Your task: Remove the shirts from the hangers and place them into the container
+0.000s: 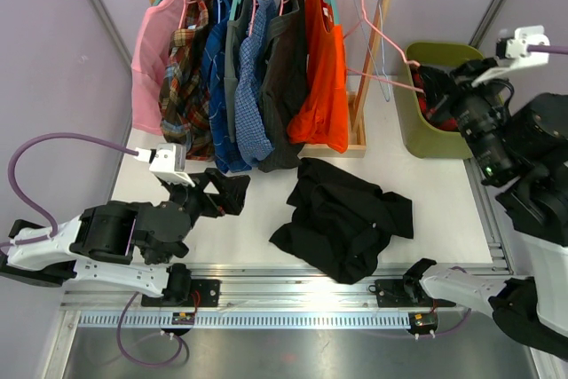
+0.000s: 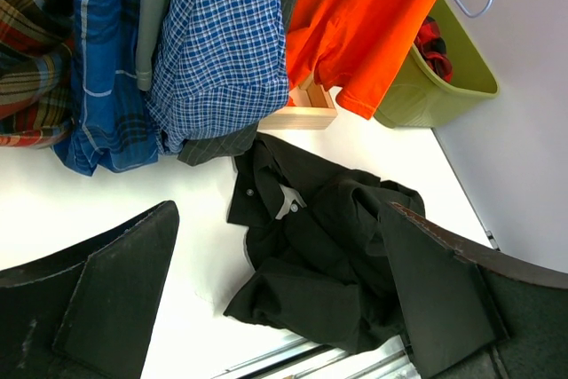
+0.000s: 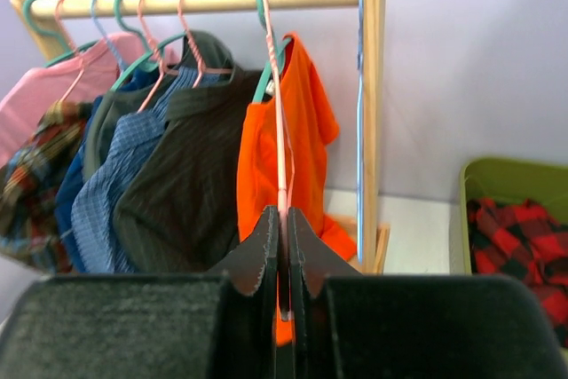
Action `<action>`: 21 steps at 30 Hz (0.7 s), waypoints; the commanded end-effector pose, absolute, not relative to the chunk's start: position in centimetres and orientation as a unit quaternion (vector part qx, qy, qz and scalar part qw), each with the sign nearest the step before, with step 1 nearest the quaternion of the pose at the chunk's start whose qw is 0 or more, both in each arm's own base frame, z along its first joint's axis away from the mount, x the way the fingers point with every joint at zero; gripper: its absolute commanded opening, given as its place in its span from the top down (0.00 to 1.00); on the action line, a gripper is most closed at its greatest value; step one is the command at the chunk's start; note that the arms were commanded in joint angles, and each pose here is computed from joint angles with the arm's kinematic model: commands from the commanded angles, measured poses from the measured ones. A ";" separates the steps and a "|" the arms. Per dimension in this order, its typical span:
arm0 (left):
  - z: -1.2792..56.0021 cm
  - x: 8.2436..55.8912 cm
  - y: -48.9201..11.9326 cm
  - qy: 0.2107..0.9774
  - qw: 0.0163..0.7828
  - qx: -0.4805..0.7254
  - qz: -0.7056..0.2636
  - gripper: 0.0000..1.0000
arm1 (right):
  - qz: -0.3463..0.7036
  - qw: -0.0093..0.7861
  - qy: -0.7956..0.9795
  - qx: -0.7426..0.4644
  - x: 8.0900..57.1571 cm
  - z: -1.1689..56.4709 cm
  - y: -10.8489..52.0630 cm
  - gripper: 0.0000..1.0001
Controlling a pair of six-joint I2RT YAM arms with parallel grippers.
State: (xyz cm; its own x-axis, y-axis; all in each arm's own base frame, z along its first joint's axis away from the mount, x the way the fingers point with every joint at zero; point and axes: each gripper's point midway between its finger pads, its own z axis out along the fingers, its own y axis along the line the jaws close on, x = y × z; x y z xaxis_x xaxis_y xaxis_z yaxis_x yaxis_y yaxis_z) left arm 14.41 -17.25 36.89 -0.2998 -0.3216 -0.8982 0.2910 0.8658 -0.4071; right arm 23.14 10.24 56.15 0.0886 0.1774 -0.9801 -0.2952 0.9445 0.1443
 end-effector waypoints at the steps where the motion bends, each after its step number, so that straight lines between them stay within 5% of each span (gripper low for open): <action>1: 37.0 14.2 -17.4 0.762 0.582 -0.033 -0.283 0.01 | 0.141 0.793 0.592 -0.008 25.1 60.4 9.8 1.00; 21: 35.5 14.1 -16.5 0.770 0.571 -0.043 -0.282 0.01 | 0.069 0.809 0.581 0.059 30.2 59.9 9.8 1.00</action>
